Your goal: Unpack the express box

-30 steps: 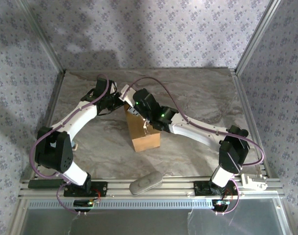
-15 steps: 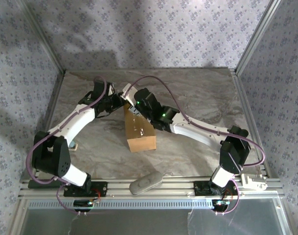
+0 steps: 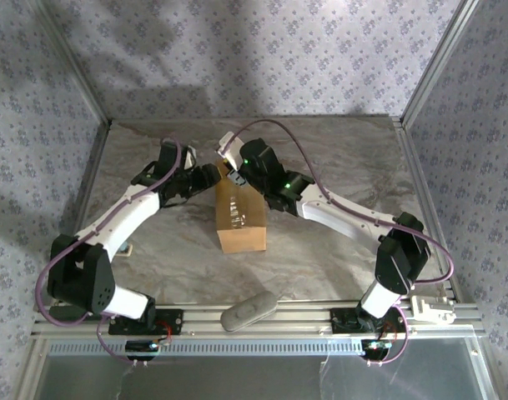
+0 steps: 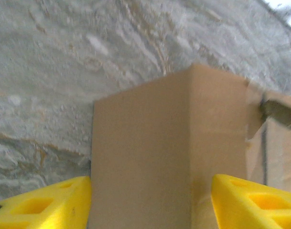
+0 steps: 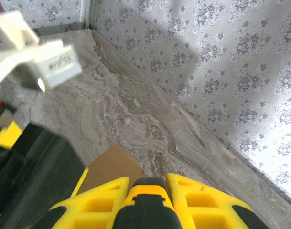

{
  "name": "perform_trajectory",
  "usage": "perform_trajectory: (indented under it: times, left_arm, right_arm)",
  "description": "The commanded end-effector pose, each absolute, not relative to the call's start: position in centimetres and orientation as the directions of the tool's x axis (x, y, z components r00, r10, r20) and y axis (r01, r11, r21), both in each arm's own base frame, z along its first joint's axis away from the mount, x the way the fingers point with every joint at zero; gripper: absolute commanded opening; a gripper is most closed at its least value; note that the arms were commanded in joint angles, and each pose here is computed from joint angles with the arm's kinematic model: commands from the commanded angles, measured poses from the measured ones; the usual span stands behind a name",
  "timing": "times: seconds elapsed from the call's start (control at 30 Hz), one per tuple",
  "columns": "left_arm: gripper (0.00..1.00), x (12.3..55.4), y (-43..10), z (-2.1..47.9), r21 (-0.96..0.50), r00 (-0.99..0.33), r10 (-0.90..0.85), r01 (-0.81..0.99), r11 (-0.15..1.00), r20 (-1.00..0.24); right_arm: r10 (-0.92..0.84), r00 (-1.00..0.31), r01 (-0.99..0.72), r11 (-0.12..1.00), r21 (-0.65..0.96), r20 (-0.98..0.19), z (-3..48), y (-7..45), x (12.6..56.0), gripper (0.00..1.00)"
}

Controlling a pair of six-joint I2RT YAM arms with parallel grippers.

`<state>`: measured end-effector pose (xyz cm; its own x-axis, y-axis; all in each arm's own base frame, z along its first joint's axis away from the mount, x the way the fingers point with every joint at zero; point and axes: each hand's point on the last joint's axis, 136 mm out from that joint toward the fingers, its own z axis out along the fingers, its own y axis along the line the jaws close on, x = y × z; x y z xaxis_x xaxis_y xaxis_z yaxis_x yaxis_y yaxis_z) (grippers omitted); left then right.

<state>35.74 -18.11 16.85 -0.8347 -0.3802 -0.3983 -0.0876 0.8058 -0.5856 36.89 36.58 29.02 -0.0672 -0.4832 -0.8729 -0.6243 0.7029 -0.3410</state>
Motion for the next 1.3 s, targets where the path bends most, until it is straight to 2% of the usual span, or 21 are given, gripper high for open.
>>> perform_trajectory:
  times: [0.0, 0.13, 0.6, 0.83, 0.93, 1.1, 1.27]
  left_arm:
    - [0.59, 33.9, -18.9, 17.2, -0.628, -0.853, -0.369, -0.063, 0.775, -0.37]
    - [0.51, 32.5, -18.9, 17.8, -0.648, -0.856, -0.368, -0.051, 0.76, -0.363]
    - [0.5, 30.2, -23.4, 18.8, -0.787, -0.866, -0.408, -0.029, 0.616, -0.288]
    - [0.5, 29.7, -25.5, 20.3, -0.82, -0.868, -0.394, 0.027, 0.572, -0.303]
    - [0.5, 29.8, -24.6, 20.8, -0.796, -0.856, -0.394, 0.033, 0.605, -0.335]
    - [0.51, 31.1, -20.6, 22.0, -0.671, -0.831, -0.369, 0.007, 0.741, -0.416]
    - [0.53, 34.2, -18.3, 22.9, -0.632, -0.809, -0.377, -0.008, 0.775, -0.451]
  right_arm:
    - [-0.462, -0.075, -0.648, 0.696, -0.309, -0.884, 29.6, 37.2, 37.1, 0.0]
    - [-0.461, -0.073, -0.649, 0.695, -0.309, -0.885, 29.5, 37.4, 37.3, 0.0]
    - [-0.446, -0.073, -0.673, 0.682, -0.286, -0.892, 29.5, 37.9, 37.7, 0.0]
    - [-0.435, -0.077, -0.683, 0.678, -0.27, -0.897, 29.4, 37.9, 37.4, 0.0]
    - [-0.439, -0.082, -0.687, 0.675, -0.268, -0.895, 29.2, 37.9, 37.2, 0.0]
    - [-0.44, -0.084, -0.688, 0.675, -0.267, -0.894, 29.0, 37.5, 36.9, 0.0]
    - [-0.444, -0.083, -0.697, 0.666, -0.267, -0.892, 29.0, 37.3, 36.5, 0.0]
